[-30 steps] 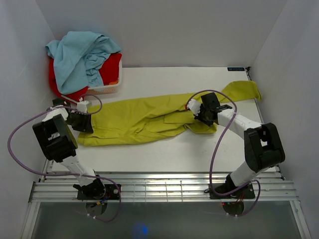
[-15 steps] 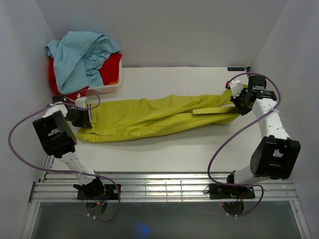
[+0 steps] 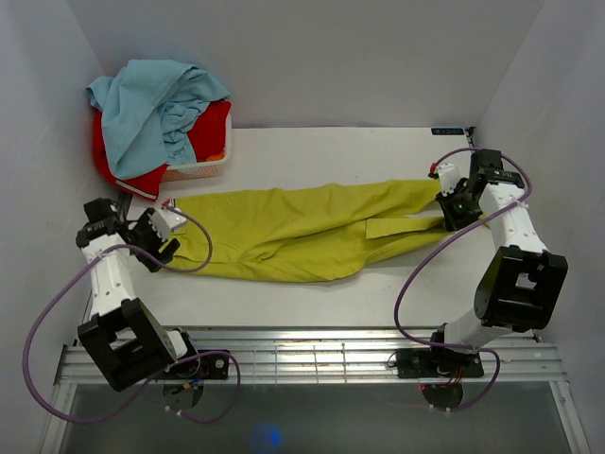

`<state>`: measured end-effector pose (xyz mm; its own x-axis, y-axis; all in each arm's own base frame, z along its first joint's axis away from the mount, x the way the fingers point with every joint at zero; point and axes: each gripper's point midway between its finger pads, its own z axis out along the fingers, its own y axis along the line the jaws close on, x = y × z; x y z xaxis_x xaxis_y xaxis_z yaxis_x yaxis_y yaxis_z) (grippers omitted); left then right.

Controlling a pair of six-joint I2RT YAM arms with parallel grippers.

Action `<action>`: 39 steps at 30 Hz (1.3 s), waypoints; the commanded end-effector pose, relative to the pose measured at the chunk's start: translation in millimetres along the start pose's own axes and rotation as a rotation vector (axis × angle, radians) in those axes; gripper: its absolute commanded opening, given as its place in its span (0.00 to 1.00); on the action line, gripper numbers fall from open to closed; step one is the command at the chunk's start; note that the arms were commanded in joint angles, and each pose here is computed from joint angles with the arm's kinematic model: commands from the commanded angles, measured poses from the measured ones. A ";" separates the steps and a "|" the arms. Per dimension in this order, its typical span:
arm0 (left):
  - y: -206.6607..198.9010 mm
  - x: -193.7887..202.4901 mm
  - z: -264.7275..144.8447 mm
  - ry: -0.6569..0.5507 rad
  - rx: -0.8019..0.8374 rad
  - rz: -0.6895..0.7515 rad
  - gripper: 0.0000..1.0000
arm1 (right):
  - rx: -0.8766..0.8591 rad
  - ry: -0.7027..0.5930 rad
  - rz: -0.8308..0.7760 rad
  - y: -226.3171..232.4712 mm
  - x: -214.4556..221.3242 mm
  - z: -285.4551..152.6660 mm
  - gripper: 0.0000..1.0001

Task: Fold and stack the trousers
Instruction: Flatten the trousers out

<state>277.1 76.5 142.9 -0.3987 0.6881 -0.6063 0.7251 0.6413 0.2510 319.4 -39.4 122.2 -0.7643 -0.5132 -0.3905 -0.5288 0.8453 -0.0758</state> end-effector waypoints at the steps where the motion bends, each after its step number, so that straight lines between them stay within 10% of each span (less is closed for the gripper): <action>1: -15.6 34.8 18.8 0.074 0.028 0.251 0.78 | -0.009 -0.025 0.032 1.1 -3.5 -7.3 0.08; 14: -19.9 75.8 68.7 0.098 0.085 0.517 0.67 | 0.001 -0.017 0.065 -1.6 4.2 -10.2 0.08; 23: -22.2 66.0 55.4 0.080 0.071 0.545 0.20 | 0.031 -0.028 0.080 -3.6 9.8 -20.1 0.08; 28: -12.6 22.0 28.8 -0.032 0.102 0.442 0.00 | 0.079 -0.093 0.089 -18.1 -6.7 -40.5 0.08; 39: 128.7 -70.3 58.2 -0.176 0.065 -0.109 0.00 | 0.147 -0.099 0.228 -102.3 -73.4 -14.0 0.08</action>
<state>389.5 94.0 174.1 -0.2198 0.7065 -0.6727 0.8156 0.5114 0.2706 395.6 -70.2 179.7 -0.7826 -0.3575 -0.5096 -0.3659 0.9265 -0.0880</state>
